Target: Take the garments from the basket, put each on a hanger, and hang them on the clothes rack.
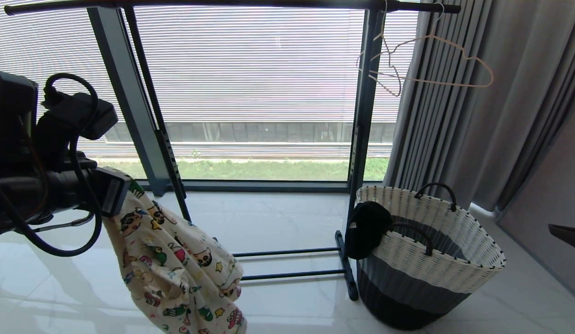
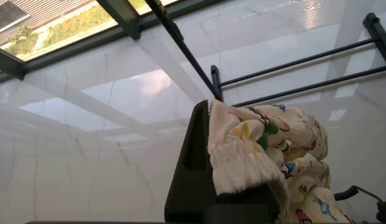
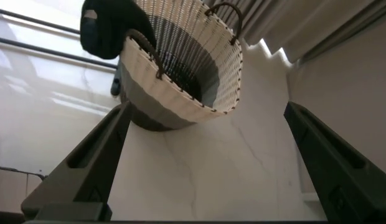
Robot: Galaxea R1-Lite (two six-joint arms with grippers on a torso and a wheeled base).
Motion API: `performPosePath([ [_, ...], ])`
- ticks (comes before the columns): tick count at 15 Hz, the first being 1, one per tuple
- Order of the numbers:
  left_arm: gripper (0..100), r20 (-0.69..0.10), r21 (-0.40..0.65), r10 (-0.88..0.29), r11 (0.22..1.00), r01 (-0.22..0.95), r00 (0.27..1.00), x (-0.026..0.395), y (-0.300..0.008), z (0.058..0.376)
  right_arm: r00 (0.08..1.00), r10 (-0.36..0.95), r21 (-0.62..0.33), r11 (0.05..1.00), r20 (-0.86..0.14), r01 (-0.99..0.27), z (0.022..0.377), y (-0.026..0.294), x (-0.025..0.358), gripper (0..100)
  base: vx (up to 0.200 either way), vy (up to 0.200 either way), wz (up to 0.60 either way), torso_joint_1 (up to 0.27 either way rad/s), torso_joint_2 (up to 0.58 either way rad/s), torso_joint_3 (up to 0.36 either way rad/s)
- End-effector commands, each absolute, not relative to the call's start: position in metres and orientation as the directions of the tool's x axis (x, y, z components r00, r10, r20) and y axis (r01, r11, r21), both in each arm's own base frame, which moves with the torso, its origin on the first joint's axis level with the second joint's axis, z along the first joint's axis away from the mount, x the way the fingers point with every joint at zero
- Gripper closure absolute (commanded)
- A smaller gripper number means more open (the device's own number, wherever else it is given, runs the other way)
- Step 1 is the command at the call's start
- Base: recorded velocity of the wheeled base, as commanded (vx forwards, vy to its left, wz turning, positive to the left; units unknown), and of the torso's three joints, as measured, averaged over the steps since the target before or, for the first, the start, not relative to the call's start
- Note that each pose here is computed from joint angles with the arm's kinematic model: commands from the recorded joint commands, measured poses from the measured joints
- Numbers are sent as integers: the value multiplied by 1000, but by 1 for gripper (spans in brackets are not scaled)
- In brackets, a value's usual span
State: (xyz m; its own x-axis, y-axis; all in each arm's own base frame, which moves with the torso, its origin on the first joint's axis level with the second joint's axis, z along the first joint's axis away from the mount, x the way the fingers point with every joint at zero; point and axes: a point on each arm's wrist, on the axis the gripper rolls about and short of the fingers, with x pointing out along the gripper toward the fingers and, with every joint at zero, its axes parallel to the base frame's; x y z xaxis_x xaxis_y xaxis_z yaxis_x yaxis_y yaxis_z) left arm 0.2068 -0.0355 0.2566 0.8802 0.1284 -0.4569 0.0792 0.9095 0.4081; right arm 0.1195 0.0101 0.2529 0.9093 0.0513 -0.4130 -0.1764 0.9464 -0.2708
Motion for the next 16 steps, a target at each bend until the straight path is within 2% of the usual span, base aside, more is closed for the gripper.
performPosePath([
  [1, 100, -447, 406, 170, 913, 30, 878, 198, -24, 257, 910, 43, -273, 947, -413, -169, 251, 9, 117, 0, 0, 0, 0, 0, 0, 0],
  [4, 100, -441, 401, 171, 916, 23, 881, 193, -23, 257, 913, 10, -270, 954, -408, -131, 254, 4, 120, 0, 0, 0, 0, 11, -27, -14],
  [7, 100, -436, 399, 159, 916, 33, 886, 190, -23, 259, 915, 9, -270, 954, -404, -129, 256, 4, 121, 0, 0, 0, 0, 40, -235, -232],
  [9, 100, -450, 391, 131, 918, 64, 883, 190, -24, 255, 912, 10, -269, 954, -411, -132, 256, 4, 124, 0, 0, 0, 0, 161, -469, -293],
  [16, 100, -454, 389, 135, 919, 60, 881, 189, -23, 253, 925, 7, -270, 956, -380, -118, 271, 4, 134, 0, 0, 0, 0, 177, -484, -288],
])
